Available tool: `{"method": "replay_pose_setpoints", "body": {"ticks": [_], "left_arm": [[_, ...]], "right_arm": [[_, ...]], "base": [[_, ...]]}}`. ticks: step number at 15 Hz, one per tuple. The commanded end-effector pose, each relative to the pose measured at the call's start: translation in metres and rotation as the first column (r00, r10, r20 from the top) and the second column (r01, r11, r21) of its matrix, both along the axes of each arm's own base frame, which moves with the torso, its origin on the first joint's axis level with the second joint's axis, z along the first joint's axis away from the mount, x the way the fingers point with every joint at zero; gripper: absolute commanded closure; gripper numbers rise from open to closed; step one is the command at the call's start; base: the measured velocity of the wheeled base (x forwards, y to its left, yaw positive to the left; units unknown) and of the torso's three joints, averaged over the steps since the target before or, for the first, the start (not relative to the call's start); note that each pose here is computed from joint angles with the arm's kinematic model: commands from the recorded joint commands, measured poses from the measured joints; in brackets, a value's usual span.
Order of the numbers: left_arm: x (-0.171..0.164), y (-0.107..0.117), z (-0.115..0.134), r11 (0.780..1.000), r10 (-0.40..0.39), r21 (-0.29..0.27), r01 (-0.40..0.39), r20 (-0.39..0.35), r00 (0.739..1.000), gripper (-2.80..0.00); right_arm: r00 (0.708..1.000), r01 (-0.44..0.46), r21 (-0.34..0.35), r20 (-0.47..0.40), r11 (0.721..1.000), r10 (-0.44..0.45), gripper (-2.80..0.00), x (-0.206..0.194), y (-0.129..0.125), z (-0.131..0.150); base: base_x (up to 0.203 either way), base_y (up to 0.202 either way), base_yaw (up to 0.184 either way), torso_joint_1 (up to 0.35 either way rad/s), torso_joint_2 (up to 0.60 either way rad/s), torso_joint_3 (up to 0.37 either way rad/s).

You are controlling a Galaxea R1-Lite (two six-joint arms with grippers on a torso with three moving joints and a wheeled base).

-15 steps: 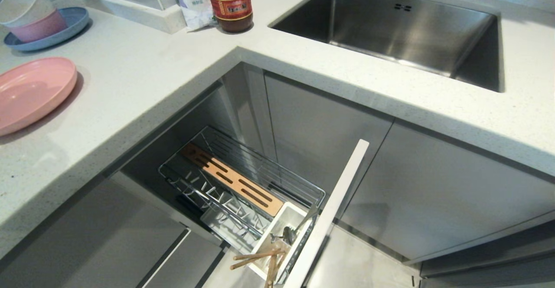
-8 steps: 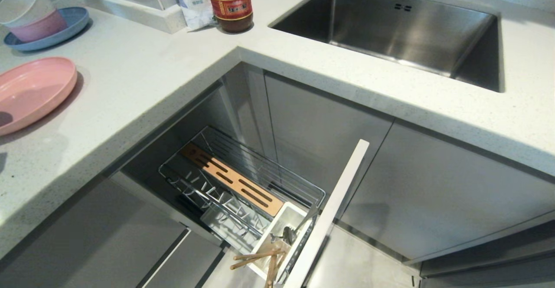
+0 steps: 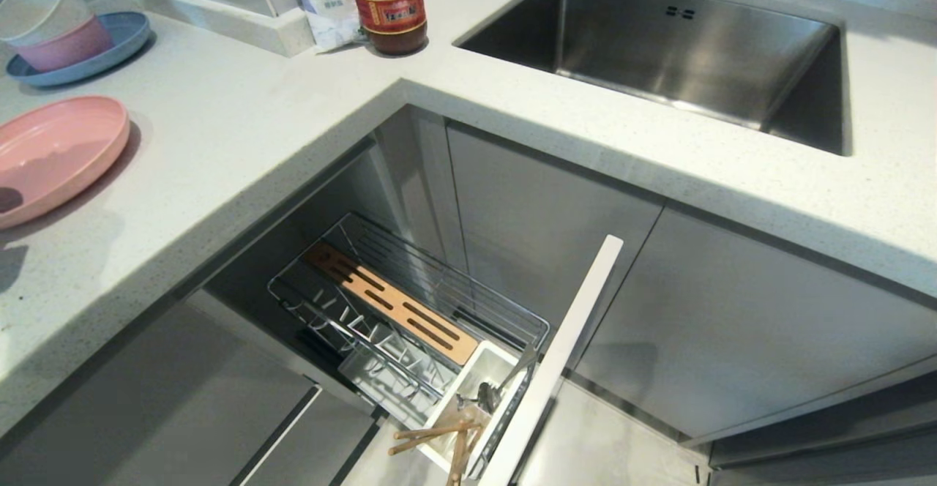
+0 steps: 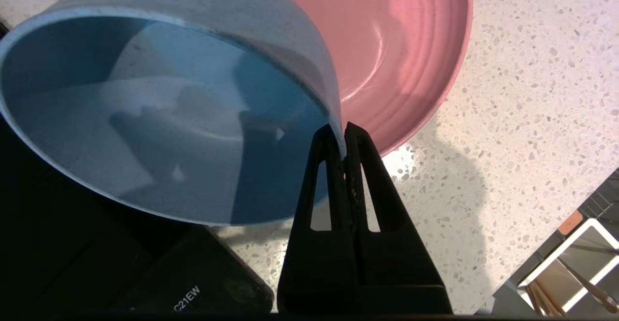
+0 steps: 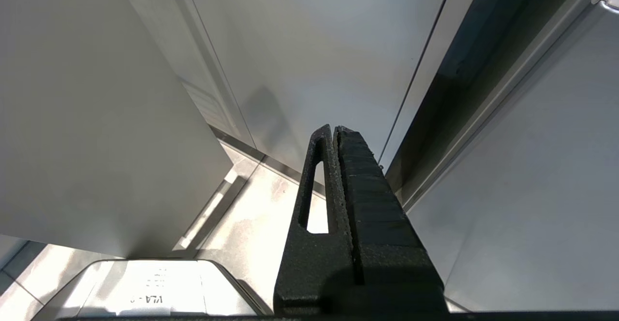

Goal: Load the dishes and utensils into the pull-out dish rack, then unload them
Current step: Take the bowl out of the cupboard

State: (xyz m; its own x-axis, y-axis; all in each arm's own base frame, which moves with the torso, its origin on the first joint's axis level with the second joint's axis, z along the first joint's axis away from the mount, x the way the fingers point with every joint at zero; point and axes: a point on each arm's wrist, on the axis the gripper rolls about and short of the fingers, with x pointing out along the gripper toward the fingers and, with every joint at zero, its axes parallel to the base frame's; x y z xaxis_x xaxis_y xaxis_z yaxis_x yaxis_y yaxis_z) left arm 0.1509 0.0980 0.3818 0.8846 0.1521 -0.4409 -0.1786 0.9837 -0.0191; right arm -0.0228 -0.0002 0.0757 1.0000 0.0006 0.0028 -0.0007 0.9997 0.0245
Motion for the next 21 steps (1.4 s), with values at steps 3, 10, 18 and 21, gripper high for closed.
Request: {"method": "replay_pose_setpoints", "body": {"ticks": [3, 10, 18, 21], "left_arm": [[0.004, -0.001, -0.001, 1.0, -0.025, -0.013, 0.025, -0.005, 1.0, 0.0], [0.012, 0.002, -0.002, 0.995, -0.085, -0.044, 0.085, 0.006, 0.996, 0.0], [0.013, 0.003, -0.002, 0.996, -0.082, -0.044, 0.082, 0.004, 0.997, -2.8], [0.013, 0.002, -0.002, 0.996, -0.082, -0.042, 0.082, 0.007, 0.997, -2.8]], "right_arm": [[1.0, 0.0, 0.0, 0.003, 1.0, 0.0, 0.0, 0.0, 0.0, 0.0], [1.0, 0.001, 0.0, 0.003, 1.0, -0.001, 0.0, 0.0, 0.0, 0.0], [1.0, -0.001, 0.0, 0.003, 1.0, 0.001, 0.0, 0.0, 0.0, 0.0], [1.0, -0.001, 0.0, 0.003, 1.0, 0.001, 0.0, 0.0, 0.0, 0.0]], "base": [[0.0, 0.0, 0.0, 0.0, 0.0, 0.0], [0.0, 0.0, 0.0, 0.0, 0.0, 0.0], [0.0, 0.0, 0.0, 0.0, 0.0, 0.0], [0.0, 0.0, 0.0, 0.0, 0.0, 0.0]]}}
